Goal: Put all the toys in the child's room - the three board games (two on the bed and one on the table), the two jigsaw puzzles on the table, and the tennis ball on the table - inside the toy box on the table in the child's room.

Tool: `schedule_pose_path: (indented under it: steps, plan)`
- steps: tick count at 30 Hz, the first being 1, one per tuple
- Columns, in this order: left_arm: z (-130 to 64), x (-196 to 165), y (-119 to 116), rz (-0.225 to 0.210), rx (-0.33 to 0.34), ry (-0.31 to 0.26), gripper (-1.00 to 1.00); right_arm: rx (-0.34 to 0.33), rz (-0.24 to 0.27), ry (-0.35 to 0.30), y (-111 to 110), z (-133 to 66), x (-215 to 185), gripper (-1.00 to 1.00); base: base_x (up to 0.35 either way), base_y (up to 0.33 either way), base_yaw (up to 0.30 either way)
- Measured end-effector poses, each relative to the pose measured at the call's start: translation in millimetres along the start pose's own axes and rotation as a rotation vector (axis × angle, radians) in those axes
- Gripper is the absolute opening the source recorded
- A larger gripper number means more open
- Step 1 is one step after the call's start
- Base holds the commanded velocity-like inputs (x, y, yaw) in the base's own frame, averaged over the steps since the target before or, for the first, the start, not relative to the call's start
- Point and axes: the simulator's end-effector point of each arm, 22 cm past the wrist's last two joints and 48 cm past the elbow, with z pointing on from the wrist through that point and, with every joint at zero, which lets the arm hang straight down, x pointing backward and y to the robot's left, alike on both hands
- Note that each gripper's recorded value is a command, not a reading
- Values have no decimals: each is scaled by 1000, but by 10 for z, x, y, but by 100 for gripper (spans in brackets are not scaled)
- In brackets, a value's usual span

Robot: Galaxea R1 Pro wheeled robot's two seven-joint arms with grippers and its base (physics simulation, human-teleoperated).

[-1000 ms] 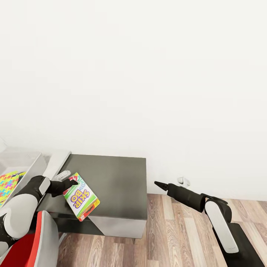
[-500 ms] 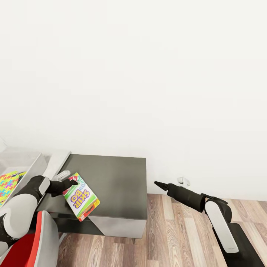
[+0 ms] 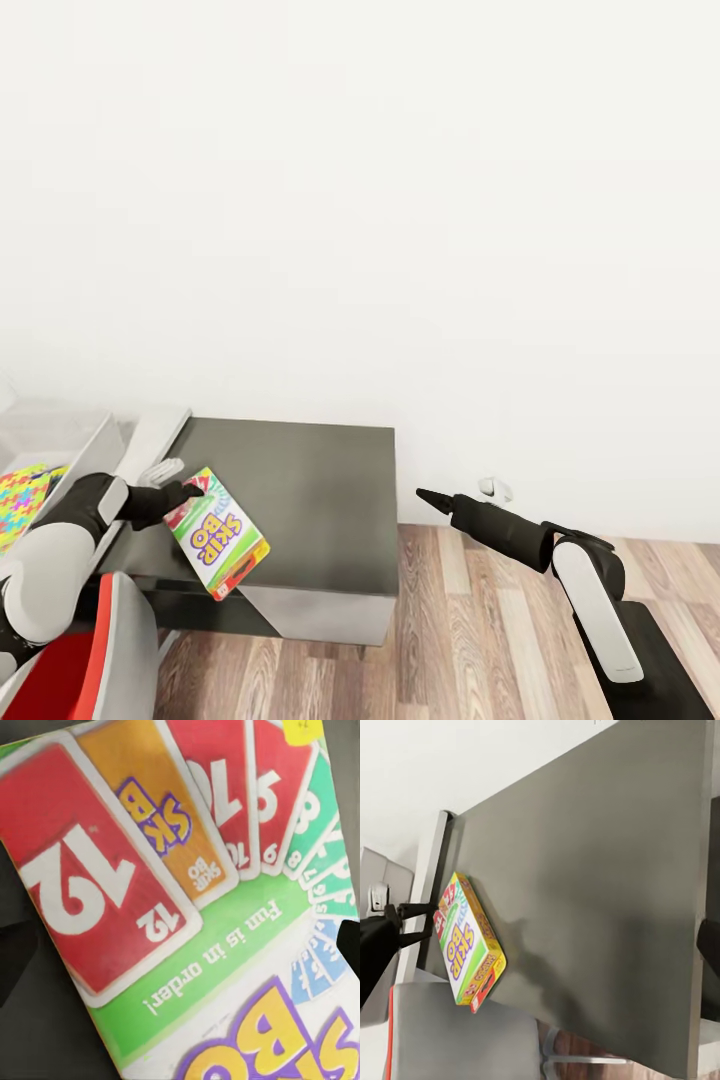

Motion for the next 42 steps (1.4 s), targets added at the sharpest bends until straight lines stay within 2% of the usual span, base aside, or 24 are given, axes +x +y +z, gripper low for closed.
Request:
schedule_pose_path:
  steps: [42]
  plan:
    - [66,33,41,0,-10,9,100,6,10,10,-61,35,42,100,13,27,0]
